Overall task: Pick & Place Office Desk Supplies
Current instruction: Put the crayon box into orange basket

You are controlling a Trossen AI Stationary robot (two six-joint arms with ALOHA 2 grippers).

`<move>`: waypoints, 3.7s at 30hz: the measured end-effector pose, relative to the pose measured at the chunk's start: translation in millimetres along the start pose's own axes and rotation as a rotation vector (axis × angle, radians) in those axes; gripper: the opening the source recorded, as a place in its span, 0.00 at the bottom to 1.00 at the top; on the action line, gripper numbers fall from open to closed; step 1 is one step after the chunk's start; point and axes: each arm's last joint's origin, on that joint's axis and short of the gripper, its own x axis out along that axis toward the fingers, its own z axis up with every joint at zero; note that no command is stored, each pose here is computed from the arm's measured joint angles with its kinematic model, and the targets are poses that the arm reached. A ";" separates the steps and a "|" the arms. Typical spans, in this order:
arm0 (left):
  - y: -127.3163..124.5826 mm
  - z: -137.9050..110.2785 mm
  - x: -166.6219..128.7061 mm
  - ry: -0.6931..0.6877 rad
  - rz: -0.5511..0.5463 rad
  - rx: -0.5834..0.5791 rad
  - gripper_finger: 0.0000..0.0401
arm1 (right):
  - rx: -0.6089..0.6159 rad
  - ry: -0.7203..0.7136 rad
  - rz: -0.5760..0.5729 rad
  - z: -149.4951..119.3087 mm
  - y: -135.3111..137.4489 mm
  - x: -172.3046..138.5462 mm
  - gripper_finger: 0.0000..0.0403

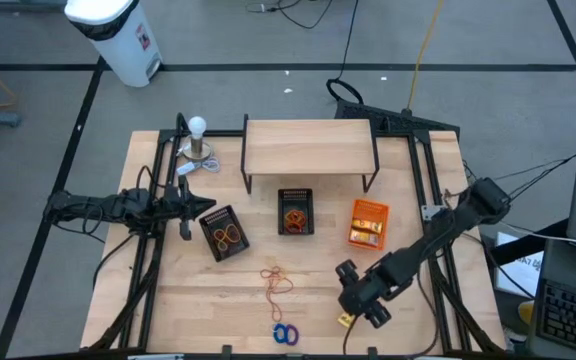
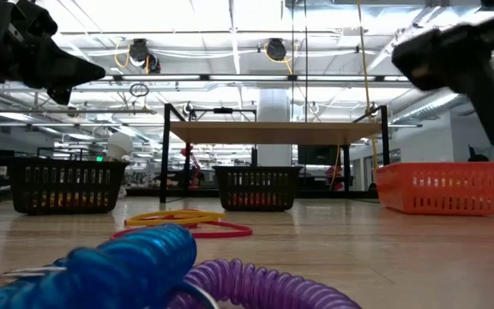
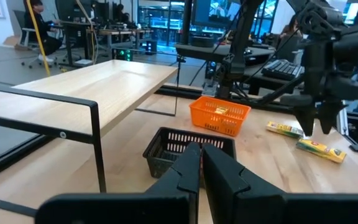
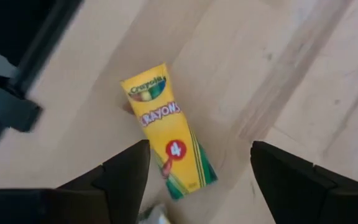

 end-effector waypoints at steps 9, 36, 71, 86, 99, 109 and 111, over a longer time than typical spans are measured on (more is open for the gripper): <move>0.0 0.0 0.0 0.000 0.000 0.042 0.05 | -0.027 0.071 0.035 -3.4 3.7 23.5 0.66; 0.8 -7.1 -0.3 0.073 0.006 0.061 0.05 | -0.070 0.151 0.060 -8.8 -8.0 43.9 0.50; 0.7 -6.1 -0.2 0.063 0.005 0.054 0.05 | 0.167 -1.087 -0.127 -70.3 -68.8 -141.6 0.33; 2.4 -5.9 -0.2 0.057 0.065 0.070 0.05 | 0.270 -1.448 -0.414 -189.3 -58.9 -149.8 0.32; 3.8 -5.7 -0.4 0.054 0.114 0.071 0.05 | 0.309 -1.440 -0.480 -213.5 -61.0 -120.2 0.32; 3.9 -5.7 -0.4 0.054 0.118 0.083 0.05 | 0.320 -1.412 -0.474 -217.5 -65.6 -96.1 0.32; 3.9 -5.7 -0.4 0.054 0.118 0.084 0.05 | 0.318 -1.470 -0.469 -217.0 -64.7 -100.3 0.32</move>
